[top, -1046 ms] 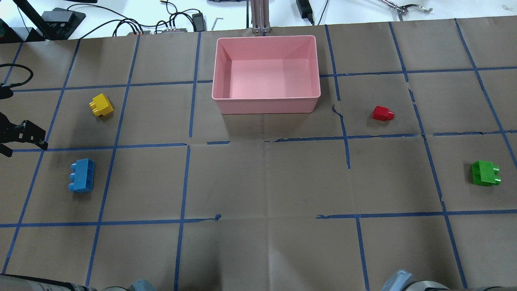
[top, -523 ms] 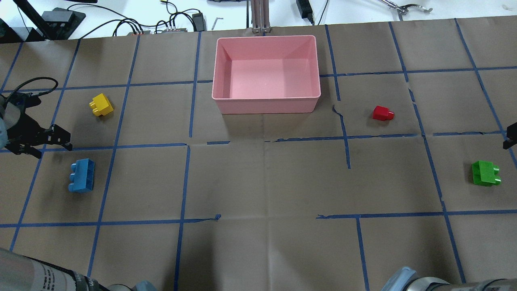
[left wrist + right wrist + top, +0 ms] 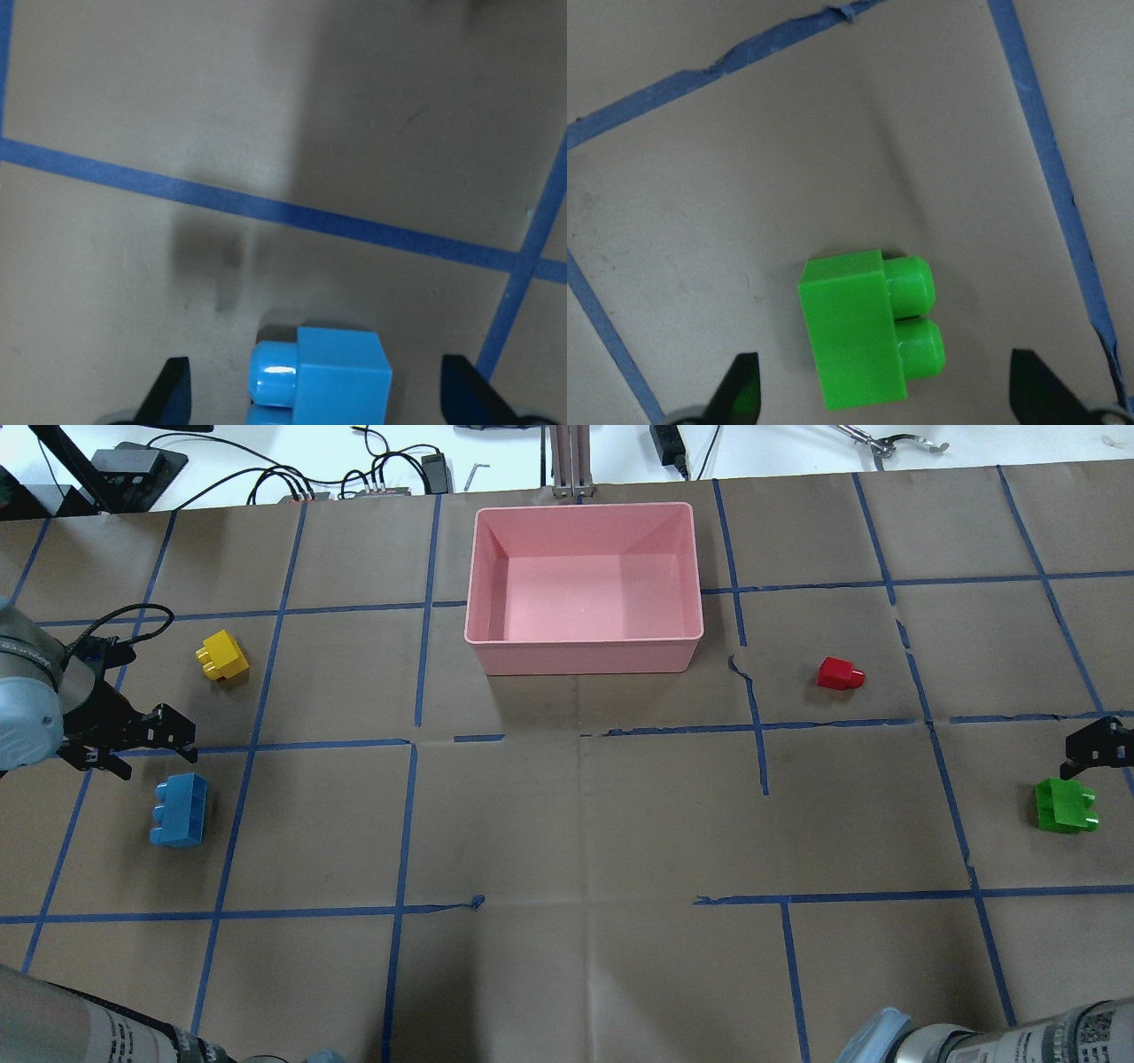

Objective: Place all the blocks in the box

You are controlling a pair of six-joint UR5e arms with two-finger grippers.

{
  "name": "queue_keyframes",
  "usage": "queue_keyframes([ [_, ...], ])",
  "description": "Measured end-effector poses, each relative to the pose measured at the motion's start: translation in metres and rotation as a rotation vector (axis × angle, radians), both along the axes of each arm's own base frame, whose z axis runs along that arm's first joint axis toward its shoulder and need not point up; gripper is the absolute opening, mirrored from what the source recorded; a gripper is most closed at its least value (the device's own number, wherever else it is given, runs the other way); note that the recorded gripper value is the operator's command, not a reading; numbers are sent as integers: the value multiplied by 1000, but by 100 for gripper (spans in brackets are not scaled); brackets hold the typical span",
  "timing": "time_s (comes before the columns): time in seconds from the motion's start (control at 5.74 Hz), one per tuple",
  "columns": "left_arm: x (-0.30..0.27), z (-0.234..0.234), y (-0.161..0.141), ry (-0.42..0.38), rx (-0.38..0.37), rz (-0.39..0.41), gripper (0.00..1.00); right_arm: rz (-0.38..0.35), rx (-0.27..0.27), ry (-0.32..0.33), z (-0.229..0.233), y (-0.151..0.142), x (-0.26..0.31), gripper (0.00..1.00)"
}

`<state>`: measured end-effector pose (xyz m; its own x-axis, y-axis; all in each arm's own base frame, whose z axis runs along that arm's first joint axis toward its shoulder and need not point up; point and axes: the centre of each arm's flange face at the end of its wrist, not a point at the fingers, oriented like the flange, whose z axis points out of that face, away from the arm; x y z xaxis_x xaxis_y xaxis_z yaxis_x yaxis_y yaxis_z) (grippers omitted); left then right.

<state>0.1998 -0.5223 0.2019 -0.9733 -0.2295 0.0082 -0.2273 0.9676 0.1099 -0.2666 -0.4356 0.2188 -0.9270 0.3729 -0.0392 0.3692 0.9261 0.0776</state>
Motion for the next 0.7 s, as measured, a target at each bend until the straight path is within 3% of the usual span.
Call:
queue_keyframes([
  [0.7, -7, -22, 18, -11, 49, -2, 94, 14, 36, -5, -36, 6, 4, 99],
])
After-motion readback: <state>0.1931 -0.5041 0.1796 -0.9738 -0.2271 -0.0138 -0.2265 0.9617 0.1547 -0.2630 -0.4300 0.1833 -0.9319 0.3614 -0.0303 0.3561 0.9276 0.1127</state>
